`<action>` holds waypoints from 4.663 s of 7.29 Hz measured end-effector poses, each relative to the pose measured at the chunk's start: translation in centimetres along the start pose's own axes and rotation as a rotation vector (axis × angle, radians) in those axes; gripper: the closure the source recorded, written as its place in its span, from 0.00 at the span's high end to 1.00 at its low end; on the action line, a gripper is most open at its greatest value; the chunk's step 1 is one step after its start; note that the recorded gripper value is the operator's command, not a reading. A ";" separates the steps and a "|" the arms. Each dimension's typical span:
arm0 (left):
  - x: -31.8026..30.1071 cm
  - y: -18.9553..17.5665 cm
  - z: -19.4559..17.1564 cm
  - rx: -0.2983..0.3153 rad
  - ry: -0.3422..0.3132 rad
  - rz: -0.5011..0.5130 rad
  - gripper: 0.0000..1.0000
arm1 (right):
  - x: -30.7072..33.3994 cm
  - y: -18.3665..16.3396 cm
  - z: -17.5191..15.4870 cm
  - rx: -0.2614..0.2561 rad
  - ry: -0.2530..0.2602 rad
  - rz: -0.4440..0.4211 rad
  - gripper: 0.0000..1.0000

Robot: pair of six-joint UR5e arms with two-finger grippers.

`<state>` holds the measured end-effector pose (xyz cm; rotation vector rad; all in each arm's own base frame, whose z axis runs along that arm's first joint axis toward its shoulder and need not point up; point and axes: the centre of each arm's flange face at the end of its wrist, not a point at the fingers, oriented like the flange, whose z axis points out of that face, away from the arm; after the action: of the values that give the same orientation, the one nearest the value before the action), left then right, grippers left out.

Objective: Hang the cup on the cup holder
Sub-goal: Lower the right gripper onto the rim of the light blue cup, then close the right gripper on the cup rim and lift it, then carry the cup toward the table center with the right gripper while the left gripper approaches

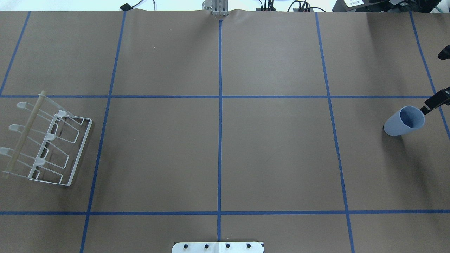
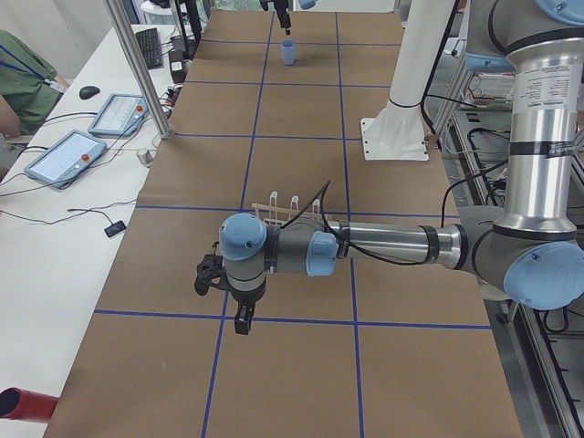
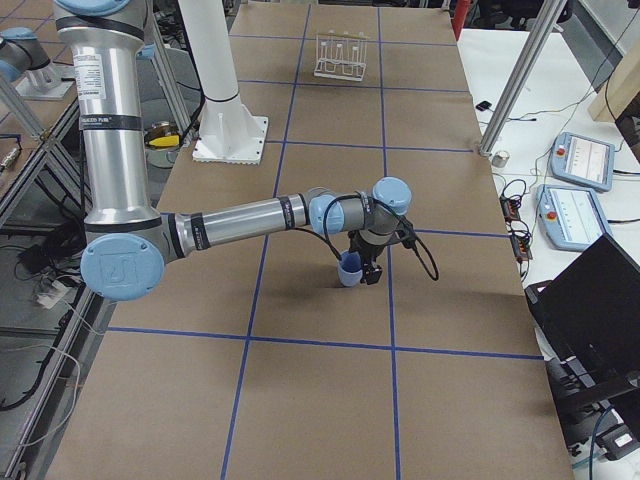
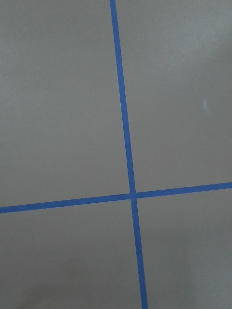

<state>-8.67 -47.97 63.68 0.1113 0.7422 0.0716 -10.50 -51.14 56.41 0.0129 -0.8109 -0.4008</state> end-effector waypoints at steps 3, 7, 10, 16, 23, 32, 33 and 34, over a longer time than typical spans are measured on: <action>0.0 0.0 0.0 0.000 0.000 0.002 0.99 | 0.0 -1.2 2.4 -0.045 -0.001 0.001 1.00; -0.1 0.0 0.1 -0.002 0.000 -0.001 0.99 | 0.4 -2.0 4.0 -0.076 -0.005 0.010 0.00; 0.0 0.0 0.2 -0.005 0.006 -0.005 0.99 | -0.4 -2.2 4.4 -0.081 -0.009 -0.024 0.00; 2.6 -1.8 0.1 0.045 0.062 0.009 0.99 | -6.6 -6.8 -4.1 0.081 -0.102 -0.068 0.00; 20.8 -11.7 -4.2 0.404 0.252 0.090 0.98 | -21.9 -9.0 -11.4 0.549 -0.389 0.306 0.00; 59.9 -4.0 -5.5 0.184 1.193 -0.472 0.97 | -33.1 -0.5 -10.9 0.474 -1.180 0.339 0.00; 62.3 -2.9 -6.6 0.127 1.257 -0.526 0.97 | -34.0 0.0 -10.4 0.498 -1.255 0.321 0.00; 63.9 -2.5 -7.8 0.075 1.304 -0.577 0.97 | -35.4 0.5 -9.6 0.511 -1.323 0.312 0.00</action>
<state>33.03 -43.17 14.87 -0.1066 2.0506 -0.4839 -25.40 -39.50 24.99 0.1028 -2.1723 0.1758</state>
